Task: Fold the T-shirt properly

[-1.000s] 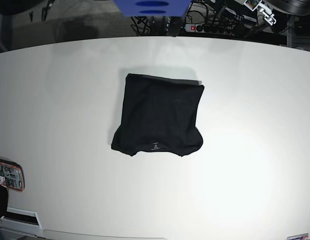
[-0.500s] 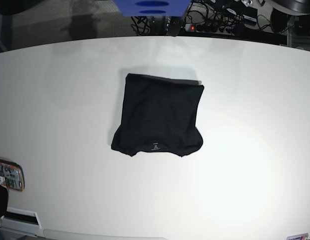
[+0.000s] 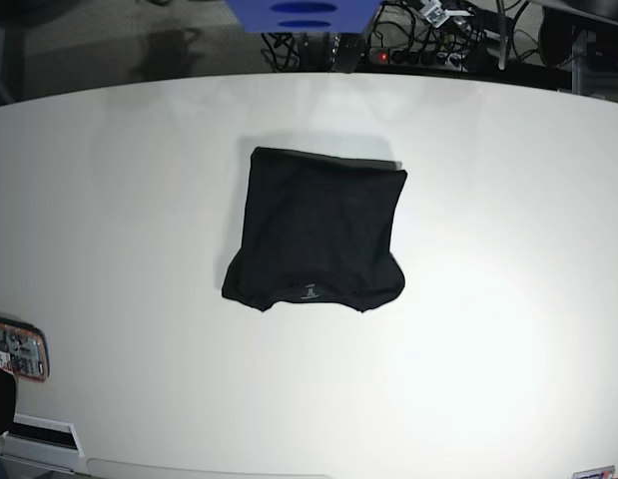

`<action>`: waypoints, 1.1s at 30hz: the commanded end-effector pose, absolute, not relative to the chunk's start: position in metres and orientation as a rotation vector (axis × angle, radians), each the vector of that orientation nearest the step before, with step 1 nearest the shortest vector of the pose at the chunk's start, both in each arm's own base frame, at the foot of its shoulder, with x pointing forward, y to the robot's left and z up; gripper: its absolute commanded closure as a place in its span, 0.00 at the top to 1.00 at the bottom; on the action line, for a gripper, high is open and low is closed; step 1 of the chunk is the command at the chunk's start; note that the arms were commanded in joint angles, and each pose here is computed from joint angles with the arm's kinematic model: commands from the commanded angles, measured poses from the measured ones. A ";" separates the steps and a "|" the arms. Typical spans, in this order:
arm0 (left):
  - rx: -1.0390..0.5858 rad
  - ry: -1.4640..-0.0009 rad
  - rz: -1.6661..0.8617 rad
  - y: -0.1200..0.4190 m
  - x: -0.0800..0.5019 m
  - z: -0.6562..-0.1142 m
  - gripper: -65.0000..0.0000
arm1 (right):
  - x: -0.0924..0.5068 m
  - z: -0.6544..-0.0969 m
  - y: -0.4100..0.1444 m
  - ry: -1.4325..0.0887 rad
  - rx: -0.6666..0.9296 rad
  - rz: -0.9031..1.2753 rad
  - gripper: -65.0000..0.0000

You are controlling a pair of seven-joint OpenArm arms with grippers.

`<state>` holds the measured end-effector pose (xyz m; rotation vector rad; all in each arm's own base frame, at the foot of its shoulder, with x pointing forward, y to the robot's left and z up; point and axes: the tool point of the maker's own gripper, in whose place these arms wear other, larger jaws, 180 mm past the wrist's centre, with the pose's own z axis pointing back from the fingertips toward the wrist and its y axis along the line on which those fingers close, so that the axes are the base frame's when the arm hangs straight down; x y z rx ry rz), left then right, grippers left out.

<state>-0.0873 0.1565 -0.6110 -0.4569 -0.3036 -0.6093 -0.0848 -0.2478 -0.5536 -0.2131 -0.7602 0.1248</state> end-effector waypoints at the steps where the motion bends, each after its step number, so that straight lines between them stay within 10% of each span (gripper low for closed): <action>1: -0.430 -0.261 -0.623 0.172 -0.097 -0.611 1.00 | -0.083 -0.546 -0.267 -0.776 -0.251 0.138 0.35; 11: -0.270 0.128 -0.736 0.205 -0.131 -0.634 1.00 | -0.142 -0.587 -0.277 -0.364 -0.266 0.080 0.35; 18: -0.274 0.211 -0.743 0.169 -0.127 -0.643 1.00 | -0.036 -0.617 -0.278 -0.434 -0.274 0.025 0.35; 33: -0.290 0.218 -0.759 0.127 -0.101 -0.650 1.00 | -0.095 -0.644 -0.236 -0.057 -0.201 -0.047 0.35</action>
